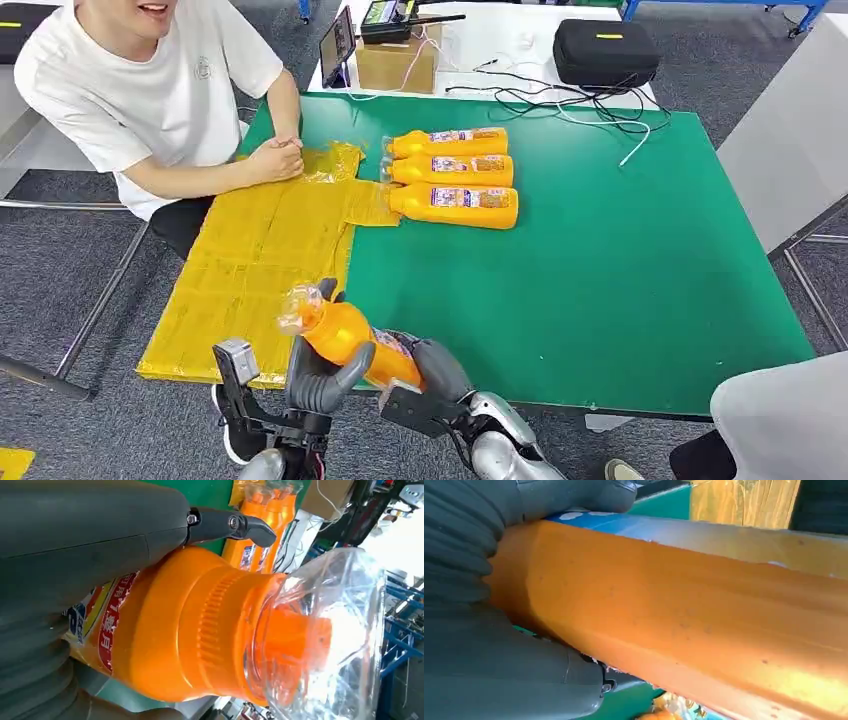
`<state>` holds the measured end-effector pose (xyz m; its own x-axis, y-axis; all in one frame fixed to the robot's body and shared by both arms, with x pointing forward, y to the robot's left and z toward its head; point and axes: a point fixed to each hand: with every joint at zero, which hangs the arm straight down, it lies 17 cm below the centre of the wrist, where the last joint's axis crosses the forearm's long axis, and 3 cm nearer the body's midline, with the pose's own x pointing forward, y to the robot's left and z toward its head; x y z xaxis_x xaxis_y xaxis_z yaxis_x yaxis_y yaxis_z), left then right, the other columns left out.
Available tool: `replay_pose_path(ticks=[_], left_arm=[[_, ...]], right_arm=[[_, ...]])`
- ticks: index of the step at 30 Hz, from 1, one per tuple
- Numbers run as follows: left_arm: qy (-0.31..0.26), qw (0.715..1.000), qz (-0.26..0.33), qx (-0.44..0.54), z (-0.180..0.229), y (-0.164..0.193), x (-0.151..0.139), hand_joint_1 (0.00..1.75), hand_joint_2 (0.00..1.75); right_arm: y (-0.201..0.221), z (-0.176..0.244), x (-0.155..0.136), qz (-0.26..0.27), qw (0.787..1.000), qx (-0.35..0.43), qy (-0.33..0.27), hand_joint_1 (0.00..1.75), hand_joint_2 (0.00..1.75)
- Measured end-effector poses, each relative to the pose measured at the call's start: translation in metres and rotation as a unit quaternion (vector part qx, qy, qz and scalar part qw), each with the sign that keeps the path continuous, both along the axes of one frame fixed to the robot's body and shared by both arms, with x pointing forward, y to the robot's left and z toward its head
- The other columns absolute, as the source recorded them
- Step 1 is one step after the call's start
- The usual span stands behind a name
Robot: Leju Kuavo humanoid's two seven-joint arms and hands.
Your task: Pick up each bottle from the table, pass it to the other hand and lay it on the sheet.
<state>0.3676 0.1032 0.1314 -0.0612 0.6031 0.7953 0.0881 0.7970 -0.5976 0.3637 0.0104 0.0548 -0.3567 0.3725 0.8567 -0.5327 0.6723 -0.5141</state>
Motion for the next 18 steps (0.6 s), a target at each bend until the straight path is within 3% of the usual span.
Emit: replay_pose_path(ticks=[5,6,7,8,18], left_arm=[[0.007,1.0,-0.018,-0.017,-0.004,-0.003,0.001,0.03,1.75],[0.009,1.0,-0.017,-0.014,-0.007,-0.004,0.002,1.15,1.75],[0.01,1.0,-0.015,-0.006,-0.01,-0.003,0.003,1.55,1.75],[0.014,1.0,-0.011,0.002,-0.014,-0.003,0.004,1.75,1.75],[0.02,1.0,-0.007,-0.004,-0.02,-0.002,0.011,1.75,1.75]], right_arm=[[0.001,0.004,0.0,0.003,1.0,0.007,-0.004,1.75,1.75],[0.002,0.004,0.0,0.005,1.0,0.008,-0.004,1.75,1.75],[0.003,0.005,0.0,0.007,1.0,0.01,-0.004,1.75,1.75],[0.005,0.007,-0.001,0.009,1.0,0.014,-0.005,1.75,1.75],[0.006,0.018,0.0,0.006,0.998,0.056,0.002,1.75,1.75]])
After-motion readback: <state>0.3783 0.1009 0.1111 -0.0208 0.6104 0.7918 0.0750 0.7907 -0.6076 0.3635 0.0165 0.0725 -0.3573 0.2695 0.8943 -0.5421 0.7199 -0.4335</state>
